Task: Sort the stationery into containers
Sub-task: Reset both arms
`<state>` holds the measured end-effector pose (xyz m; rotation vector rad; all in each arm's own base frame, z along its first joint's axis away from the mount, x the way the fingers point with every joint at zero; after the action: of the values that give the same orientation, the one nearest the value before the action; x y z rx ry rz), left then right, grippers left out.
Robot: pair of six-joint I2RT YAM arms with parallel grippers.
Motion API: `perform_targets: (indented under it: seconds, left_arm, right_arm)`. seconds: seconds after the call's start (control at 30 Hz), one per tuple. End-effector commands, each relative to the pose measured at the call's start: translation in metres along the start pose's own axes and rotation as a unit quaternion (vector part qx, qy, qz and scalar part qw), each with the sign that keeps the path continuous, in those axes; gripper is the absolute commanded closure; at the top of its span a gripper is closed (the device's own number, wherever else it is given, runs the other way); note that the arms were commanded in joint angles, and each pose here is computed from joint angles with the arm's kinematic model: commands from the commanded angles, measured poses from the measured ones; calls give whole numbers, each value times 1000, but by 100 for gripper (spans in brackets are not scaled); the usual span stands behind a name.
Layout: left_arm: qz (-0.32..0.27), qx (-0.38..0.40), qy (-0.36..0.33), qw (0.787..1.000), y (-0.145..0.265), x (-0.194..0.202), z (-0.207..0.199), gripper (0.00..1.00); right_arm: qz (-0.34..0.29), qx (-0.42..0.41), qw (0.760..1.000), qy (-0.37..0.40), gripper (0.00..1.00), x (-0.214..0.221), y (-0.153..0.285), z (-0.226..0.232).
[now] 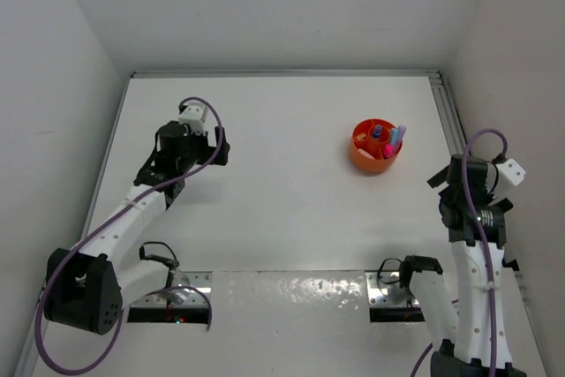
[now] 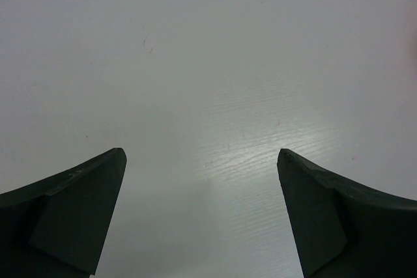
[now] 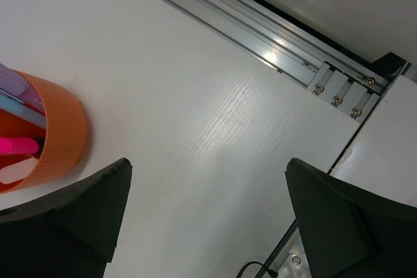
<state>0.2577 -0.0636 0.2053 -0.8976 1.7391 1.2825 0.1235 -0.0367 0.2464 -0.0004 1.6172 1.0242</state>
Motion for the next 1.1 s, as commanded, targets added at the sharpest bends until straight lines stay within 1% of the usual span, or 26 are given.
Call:
perform_targets:
  seconds: [0.0, 0.33, 0.77, 1.07]
  left_arm:
    - [-34, 3, 1, 999, 4, -8, -4, 0]
    - [-44, 4, 9, 999, 3, -8, -6, 0]
    - [-57, 3, 5, 998, -1, -11, -6, 0]
    - [-56, 1, 8, 998, 0, -12, -6, 0]
  right_arm:
    - [-12, 9, 1000, -5, 1, 1, 0, -3]
    - [-24, 8, 1000, 9, 1, -3, 3, -6]
    - [-42, 10, 999, 5, 1, -1, 6, -12]
    - [-50, 17, 999, 3, 1, -2, 6, -13]
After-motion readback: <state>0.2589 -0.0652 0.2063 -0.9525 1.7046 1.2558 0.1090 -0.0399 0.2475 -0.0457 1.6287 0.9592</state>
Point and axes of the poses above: each gripper's point midway between its finger pads, its own y axis back along the fingers, its own z axis along the line the jaws close on, x = y × z, the point moved 10 cm from there along y, back along the fingers, and after that the axes turned 5 degrees about y, right-handed, at the moved point
